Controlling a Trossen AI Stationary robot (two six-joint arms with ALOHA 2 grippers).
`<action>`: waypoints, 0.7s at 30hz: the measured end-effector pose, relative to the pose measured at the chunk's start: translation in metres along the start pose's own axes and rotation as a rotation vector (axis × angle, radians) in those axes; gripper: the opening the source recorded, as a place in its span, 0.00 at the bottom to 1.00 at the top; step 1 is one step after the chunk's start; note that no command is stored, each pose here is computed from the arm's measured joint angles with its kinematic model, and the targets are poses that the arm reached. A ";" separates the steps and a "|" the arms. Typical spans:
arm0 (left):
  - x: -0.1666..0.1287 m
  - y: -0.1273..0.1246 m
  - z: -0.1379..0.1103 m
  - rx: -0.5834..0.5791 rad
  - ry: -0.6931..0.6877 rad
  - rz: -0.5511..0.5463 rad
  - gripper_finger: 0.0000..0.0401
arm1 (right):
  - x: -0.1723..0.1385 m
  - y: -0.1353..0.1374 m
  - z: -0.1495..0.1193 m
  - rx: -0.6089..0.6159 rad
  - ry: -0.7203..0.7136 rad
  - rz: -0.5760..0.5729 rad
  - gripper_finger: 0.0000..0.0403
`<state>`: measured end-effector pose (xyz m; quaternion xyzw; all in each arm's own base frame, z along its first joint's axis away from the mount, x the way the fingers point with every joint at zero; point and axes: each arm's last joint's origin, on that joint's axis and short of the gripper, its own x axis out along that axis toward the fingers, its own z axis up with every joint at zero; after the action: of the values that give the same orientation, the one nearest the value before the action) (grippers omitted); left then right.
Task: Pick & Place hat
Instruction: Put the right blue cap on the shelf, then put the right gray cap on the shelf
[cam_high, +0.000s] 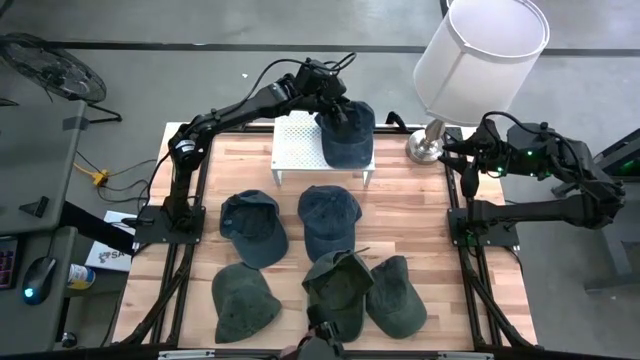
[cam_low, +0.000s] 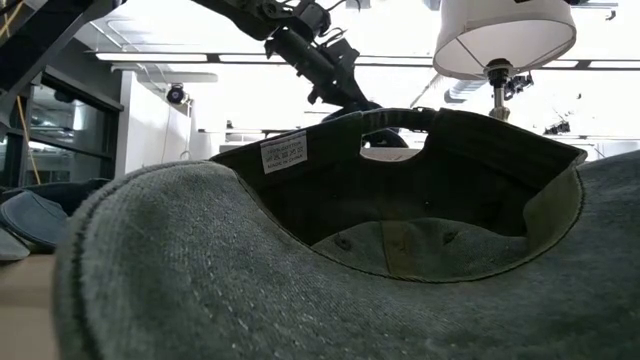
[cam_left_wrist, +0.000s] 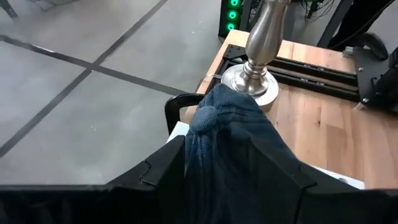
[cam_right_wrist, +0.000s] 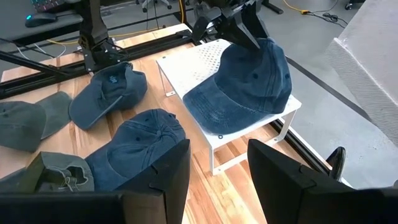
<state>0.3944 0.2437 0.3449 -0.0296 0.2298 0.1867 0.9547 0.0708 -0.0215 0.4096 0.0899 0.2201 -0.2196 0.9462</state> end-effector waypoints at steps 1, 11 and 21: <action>0.000 0.000 0.000 0.008 0.002 0.016 0.42 | 0.000 0.000 0.000 0.000 0.000 0.000 0.38; -0.011 0.002 0.008 0.052 -0.013 0.112 0.42 | 0.000 0.000 0.000 0.019 0.000 0.000 0.38; -0.023 0.001 0.010 0.043 0.018 0.126 0.42 | 0.000 0.000 0.000 0.018 0.001 -0.001 0.38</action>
<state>0.3790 0.2381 0.3639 0.0038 0.2437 0.2412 0.9394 0.0712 -0.0216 0.4095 0.0987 0.2188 -0.2218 0.9451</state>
